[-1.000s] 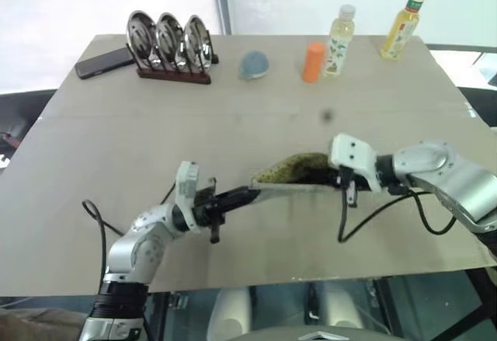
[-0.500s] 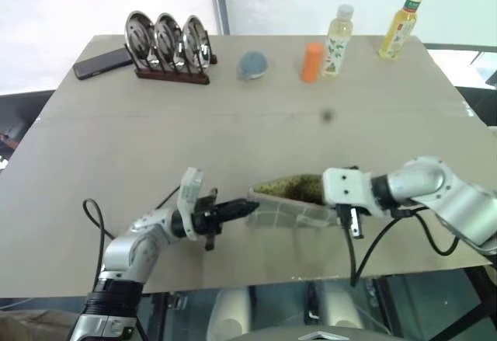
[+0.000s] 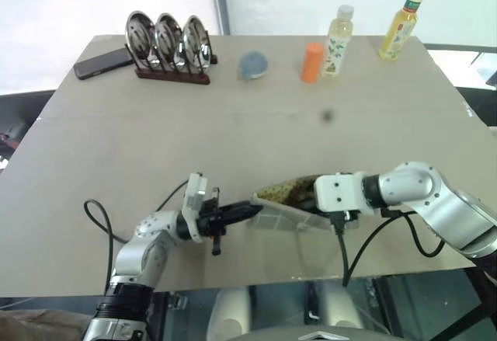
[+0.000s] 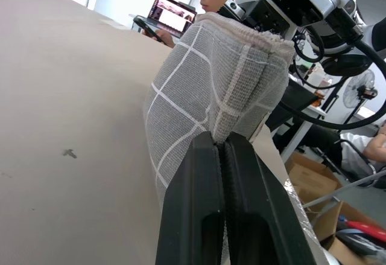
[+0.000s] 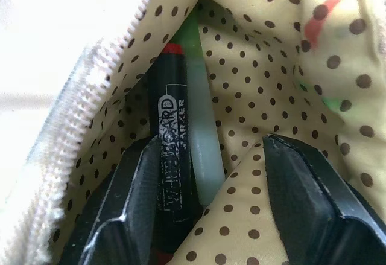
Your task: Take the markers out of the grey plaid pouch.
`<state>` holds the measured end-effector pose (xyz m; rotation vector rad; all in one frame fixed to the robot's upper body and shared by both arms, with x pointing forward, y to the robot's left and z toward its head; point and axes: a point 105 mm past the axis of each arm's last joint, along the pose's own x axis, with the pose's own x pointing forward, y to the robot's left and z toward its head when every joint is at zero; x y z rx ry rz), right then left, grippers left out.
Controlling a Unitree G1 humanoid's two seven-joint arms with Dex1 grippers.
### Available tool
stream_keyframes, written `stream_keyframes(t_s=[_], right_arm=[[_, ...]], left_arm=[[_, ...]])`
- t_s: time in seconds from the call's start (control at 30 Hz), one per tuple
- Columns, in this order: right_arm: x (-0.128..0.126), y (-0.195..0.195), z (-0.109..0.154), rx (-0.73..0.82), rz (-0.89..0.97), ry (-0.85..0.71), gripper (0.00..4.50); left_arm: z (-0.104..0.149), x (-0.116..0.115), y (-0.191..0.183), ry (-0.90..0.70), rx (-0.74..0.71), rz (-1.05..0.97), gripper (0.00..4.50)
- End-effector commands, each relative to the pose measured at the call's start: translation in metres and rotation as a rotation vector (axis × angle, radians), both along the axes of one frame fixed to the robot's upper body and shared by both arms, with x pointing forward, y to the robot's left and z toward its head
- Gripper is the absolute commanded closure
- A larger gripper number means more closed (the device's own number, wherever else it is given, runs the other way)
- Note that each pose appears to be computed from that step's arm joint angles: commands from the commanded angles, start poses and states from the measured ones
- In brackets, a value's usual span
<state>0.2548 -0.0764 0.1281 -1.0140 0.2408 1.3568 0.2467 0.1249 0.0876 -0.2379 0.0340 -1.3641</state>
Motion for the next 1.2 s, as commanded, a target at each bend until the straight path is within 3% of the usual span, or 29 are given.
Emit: stream_keyframes(t_s=[0.03,0.23,0.5,0.6,0.73,1.0,1.2], right_arm=[[0.0,0.001,0.004,-0.02,0.041,-0.044,1.73],[0.002,0.005,-0.001,-0.062,0.106,-0.083,1.73],[0.012,0.012,-0.024,-0.082,0.093,-0.048,1.73],[0.013,0.009,-0.031,-0.087,0.068,-0.033,2.44],[0.012,-0.003,-0.015,-0.039,0.013,-0.043,4.38],[0.004,-0.026,0.053,0.111,-0.122,-0.126,4.46],[-0.005,-0.037,0.073,0.182,-0.204,-0.102,4.46]], left_arm=[[-0.002,-0.003,-0.001,-0.054,0.02,0.011,4.5],[-0.001,-0.004,-0.003,-0.1,0.031,0.018,4.5],[0.026,-0.007,-0.025,-0.186,0.014,0.013,4.5],[0.028,-0.006,-0.026,-0.19,0.016,0.021,4.5],[0.027,-0.003,-0.024,-0.197,0.026,0.046,4.5],[0.03,0.012,-0.024,-0.303,0.048,0.144,4.5],[0.028,0.031,-0.021,-0.448,0.123,0.214,4.5]])
